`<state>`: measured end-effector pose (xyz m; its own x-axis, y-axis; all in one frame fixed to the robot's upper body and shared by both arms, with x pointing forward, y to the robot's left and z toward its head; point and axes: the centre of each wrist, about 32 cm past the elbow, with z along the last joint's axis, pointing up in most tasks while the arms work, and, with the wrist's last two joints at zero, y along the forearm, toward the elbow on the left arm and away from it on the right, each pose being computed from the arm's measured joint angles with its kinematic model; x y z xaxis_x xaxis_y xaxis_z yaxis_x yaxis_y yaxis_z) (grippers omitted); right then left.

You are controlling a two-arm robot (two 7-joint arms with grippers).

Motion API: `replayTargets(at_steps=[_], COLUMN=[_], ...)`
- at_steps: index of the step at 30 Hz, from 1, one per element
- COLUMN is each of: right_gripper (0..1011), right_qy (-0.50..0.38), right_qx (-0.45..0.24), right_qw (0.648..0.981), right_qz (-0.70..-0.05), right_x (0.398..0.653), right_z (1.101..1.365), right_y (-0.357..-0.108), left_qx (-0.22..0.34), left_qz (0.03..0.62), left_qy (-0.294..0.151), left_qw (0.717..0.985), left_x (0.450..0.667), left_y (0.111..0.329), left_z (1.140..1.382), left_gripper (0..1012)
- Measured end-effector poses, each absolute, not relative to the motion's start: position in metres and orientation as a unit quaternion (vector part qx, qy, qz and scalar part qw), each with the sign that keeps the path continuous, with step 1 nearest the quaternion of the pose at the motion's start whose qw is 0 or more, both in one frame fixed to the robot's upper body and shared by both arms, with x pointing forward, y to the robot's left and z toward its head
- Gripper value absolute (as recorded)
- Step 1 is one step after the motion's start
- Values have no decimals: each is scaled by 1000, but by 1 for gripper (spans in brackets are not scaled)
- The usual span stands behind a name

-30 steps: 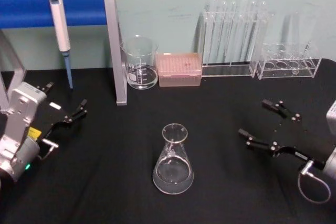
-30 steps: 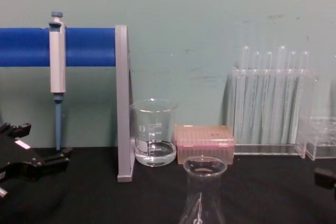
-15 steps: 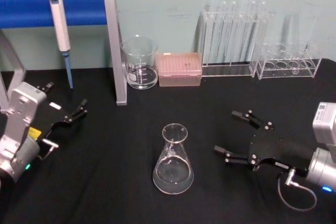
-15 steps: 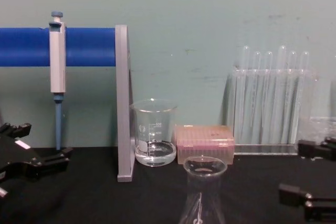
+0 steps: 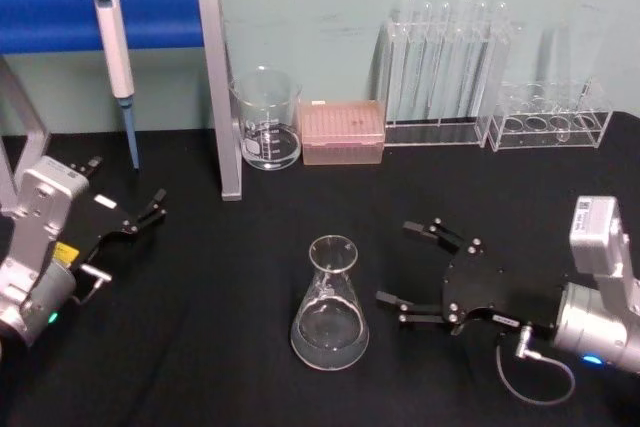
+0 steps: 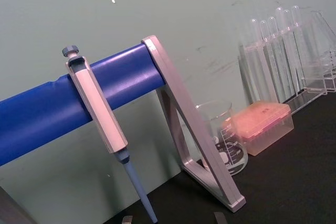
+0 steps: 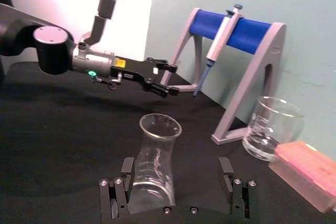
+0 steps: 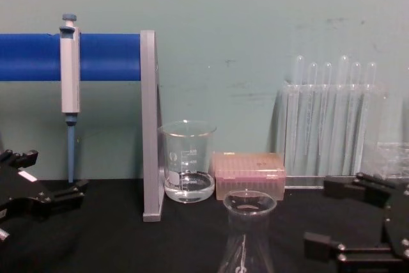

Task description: Grasp the erlenmeyer flask with one hand, shake it three times, then place it back.

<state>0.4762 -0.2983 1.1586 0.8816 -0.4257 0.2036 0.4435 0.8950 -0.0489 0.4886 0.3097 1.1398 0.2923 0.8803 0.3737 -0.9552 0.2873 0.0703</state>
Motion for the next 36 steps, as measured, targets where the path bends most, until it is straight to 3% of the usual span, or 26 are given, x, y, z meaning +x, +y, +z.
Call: replayTargets(at_steps=[36], right_gripper=[1000], right_qy=[-47], right_qx=[-22], right_qw=[984], right_qz=[-170], right_x=[520], right_z=[1143], right_y=[-262], left_qx=[141], left_qz=[580], left_qy=[-132], left_qw=[791], left_x=[489], left_y=[310], left_z=[1140], left_gripper=[1001])
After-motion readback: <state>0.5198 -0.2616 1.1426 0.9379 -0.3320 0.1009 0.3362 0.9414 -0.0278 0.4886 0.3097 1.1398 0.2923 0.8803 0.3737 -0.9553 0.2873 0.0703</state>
